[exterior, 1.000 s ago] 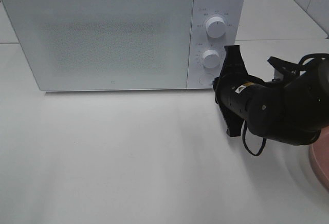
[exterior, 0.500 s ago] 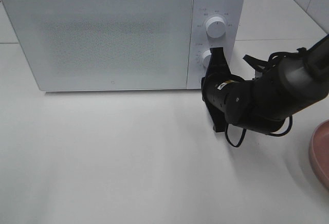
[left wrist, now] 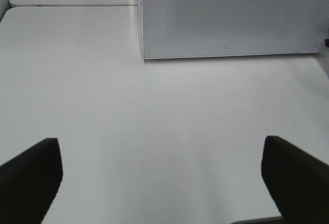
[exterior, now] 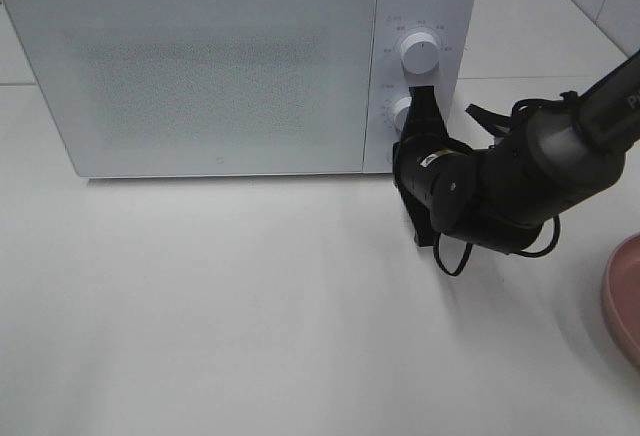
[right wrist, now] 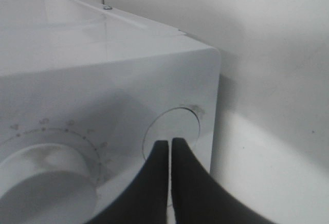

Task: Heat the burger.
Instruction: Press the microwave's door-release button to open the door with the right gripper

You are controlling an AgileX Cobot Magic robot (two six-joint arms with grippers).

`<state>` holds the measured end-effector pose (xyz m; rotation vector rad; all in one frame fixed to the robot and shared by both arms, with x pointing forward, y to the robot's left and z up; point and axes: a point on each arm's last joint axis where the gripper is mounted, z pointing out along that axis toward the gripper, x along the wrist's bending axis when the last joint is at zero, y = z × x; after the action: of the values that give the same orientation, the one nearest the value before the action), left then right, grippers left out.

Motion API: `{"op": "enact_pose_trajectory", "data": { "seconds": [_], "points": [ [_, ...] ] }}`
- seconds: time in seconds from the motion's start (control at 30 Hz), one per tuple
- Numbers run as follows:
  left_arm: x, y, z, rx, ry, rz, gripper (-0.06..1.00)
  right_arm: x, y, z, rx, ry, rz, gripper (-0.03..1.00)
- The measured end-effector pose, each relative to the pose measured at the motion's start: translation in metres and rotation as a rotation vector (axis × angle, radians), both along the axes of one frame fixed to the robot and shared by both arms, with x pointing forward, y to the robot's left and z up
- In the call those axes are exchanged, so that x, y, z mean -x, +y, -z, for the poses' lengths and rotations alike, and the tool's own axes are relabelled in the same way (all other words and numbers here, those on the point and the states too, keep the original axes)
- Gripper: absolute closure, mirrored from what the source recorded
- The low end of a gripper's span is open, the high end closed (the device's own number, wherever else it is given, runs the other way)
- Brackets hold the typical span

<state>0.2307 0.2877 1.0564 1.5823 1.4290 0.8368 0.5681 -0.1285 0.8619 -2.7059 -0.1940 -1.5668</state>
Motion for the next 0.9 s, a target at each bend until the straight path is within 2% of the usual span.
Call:
{"op": "enact_pose_trajectory", "data": {
  "seconds": [0.9],
  "points": [
    [0.0,0.0,0.0,0.0,0.0,0.0,-0.03,-0.012,0.0,0.014,0.019,-0.028,0.031,0.96]
  ]
}}
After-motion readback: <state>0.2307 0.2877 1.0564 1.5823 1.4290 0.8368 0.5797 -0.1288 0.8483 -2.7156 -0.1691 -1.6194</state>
